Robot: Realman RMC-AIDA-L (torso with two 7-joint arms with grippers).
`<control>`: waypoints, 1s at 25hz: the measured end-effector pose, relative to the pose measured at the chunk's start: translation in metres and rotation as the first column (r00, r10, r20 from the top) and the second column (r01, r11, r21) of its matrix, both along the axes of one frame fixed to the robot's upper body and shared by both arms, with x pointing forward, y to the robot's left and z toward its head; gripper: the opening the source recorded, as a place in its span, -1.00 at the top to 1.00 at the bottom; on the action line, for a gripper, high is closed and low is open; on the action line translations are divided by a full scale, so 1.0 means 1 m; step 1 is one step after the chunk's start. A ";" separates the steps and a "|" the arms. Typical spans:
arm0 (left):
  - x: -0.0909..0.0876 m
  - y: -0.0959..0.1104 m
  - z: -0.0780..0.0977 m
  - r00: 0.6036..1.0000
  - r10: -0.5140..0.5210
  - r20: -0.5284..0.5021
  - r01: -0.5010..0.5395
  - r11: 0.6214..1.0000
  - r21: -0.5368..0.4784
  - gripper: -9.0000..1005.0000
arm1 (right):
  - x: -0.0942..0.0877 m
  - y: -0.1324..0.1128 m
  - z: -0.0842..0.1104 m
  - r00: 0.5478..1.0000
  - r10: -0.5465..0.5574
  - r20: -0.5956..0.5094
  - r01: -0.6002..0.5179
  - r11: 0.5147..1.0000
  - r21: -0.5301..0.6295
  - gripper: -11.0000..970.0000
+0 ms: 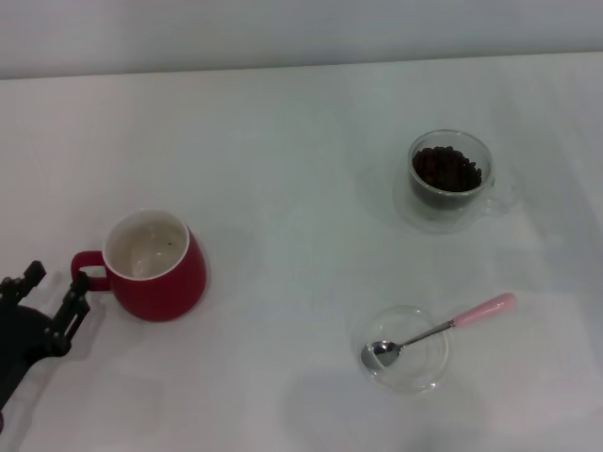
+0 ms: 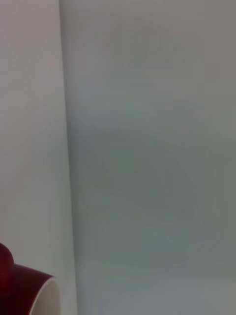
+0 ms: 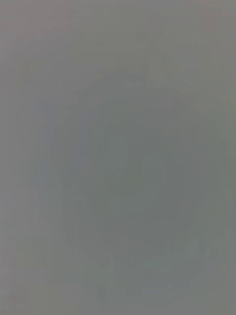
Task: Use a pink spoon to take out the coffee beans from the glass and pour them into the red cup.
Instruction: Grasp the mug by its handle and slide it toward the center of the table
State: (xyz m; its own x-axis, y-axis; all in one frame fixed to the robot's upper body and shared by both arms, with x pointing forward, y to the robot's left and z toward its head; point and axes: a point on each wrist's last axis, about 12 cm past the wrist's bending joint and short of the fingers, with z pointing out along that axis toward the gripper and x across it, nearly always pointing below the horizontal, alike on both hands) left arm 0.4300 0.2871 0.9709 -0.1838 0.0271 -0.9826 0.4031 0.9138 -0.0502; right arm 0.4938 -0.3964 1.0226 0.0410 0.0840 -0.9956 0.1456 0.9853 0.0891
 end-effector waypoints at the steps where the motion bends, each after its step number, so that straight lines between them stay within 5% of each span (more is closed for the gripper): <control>1: 0.001 -0.001 0.000 1.000 -0.004 -0.003 0.004 1.000 0.002 -0.16 | 0.000 0.000 0.000 1.000 0.000 0.001 0.000 1.000 0.001 -0.22; 25: 0.015 -0.008 0.003 0.999 -0.039 0.003 0.039 0.999 0.012 -0.09 | -0.002 0.001 -0.001 1.000 -0.002 0.005 0.002 1.000 0.011 -0.22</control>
State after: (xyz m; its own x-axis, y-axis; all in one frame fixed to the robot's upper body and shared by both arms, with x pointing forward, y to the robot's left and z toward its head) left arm 0.4447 0.2796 0.9739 -0.1791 0.0461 -0.9828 0.4386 0.8979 -0.0378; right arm 0.4915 -0.3952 1.0217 0.0463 0.0951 -0.9944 0.1467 0.9840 0.1009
